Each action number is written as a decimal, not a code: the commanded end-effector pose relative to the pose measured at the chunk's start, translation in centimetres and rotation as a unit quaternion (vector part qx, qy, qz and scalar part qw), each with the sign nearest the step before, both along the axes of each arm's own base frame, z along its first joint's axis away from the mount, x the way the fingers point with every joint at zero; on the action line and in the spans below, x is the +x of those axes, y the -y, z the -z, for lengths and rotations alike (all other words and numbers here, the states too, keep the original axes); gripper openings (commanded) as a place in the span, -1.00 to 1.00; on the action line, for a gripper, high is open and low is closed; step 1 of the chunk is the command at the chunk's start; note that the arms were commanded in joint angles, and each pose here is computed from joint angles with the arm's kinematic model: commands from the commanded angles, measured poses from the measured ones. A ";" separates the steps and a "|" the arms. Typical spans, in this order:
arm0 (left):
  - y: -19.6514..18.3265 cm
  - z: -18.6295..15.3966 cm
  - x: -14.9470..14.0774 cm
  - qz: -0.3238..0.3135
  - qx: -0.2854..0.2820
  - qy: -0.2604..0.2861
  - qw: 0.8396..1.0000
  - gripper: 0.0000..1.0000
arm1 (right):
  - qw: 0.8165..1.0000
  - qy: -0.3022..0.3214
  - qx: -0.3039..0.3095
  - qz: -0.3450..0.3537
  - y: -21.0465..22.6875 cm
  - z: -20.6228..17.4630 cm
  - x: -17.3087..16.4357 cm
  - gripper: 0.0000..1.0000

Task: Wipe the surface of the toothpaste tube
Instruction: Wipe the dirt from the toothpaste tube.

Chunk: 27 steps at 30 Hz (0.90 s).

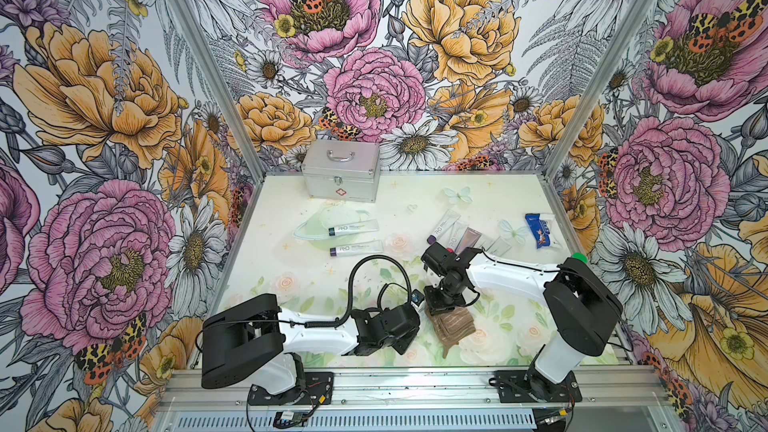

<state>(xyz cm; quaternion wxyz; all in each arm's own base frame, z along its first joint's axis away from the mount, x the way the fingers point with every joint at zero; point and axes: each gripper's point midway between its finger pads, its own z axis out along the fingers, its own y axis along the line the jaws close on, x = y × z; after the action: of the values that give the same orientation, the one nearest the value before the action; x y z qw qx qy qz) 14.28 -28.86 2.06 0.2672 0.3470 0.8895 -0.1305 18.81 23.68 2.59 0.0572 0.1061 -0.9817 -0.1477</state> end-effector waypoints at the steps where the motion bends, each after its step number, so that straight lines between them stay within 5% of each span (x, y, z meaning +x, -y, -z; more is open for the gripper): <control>1: 0.7 -0.7 0.7 -0.001 -0.011 0.015 1.000 -0.42 | 0.998 0.006 -0.058 0.020 3.7 2.6 1.7 -1.00; 5: 0.6 -0.8 0.7 -0.003 -0.012 0.016 1.000 -0.42 | 0.998 0.014 -0.056 0.037 4.9 2.1 3.2 -1.00; 11: 0.6 -0.7 0.7 -0.003 -0.011 0.016 1.000 -0.42 | 0.998 0.045 0.017 0.046 2.0 -2.2 5.6 -1.00; 17: 0.7 -0.6 0.7 -0.001 -0.012 0.015 1.000 -0.43 | 0.998 0.039 0.036 0.034 -0.3 -2.4 6.7 -1.00; 27: 0.8 -0.6 0.7 0.001 -0.010 0.016 1.000 -0.42 | 1.000 0.005 0.029 -0.003 -2.3 -0.4 3.1 -1.00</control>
<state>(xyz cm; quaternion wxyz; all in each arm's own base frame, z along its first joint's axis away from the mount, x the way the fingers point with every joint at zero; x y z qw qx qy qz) 14.60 -28.70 2.10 0.2719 0.3431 0.8903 -0.1255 23.79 25.08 3.13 0.0324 0.1007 -0.9805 -0.1658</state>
